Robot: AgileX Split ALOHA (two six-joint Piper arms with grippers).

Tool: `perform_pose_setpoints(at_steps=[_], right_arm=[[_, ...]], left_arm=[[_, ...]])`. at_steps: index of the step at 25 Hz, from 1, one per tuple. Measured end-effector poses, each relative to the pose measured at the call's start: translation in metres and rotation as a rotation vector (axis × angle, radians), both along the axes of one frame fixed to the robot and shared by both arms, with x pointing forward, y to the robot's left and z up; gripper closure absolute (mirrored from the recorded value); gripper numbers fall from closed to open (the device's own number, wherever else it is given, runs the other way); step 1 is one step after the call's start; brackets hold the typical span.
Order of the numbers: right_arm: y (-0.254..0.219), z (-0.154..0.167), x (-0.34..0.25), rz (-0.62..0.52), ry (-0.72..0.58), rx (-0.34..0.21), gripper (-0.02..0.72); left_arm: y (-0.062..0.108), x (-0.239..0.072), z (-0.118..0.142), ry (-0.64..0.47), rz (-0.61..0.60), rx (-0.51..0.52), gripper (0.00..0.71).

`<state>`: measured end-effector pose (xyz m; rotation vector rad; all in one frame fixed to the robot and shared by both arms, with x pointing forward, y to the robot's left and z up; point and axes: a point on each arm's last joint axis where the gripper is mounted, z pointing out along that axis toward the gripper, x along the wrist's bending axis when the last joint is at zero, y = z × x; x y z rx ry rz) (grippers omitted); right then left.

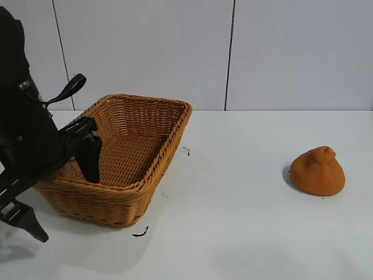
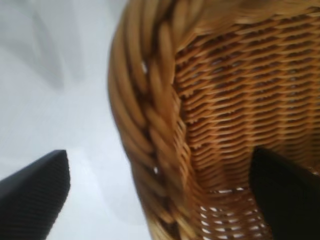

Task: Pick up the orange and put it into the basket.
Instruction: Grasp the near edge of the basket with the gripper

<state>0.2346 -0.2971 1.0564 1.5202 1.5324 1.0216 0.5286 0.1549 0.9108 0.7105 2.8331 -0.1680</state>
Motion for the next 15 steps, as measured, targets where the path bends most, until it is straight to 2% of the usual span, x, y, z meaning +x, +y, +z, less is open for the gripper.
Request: perform_pose_setpoints(at_steps=[6, 13, 15], right_arm=[[0.0, 0.0, 0.0, 0.0, 0.0, 0.0, 0.093], [0.0, 0.0001, 0.0, 0.0, -0.001, 0.0, 0.093], [0.0, 0.0001, 0.0, 0.0, -0.001, 0.0, 0.093]], left_arm=[[-0.0015, 0.002, -0.0001, -0.01, 0.001, -0.011, 0.032], [-0.0018, 0.0022, 0.0001, -0.005, 0.039, -0.022, 0.233], [-0.0018, 0.0022, 0.0001, -0.002, 0.059, -0.026, 0.328]])
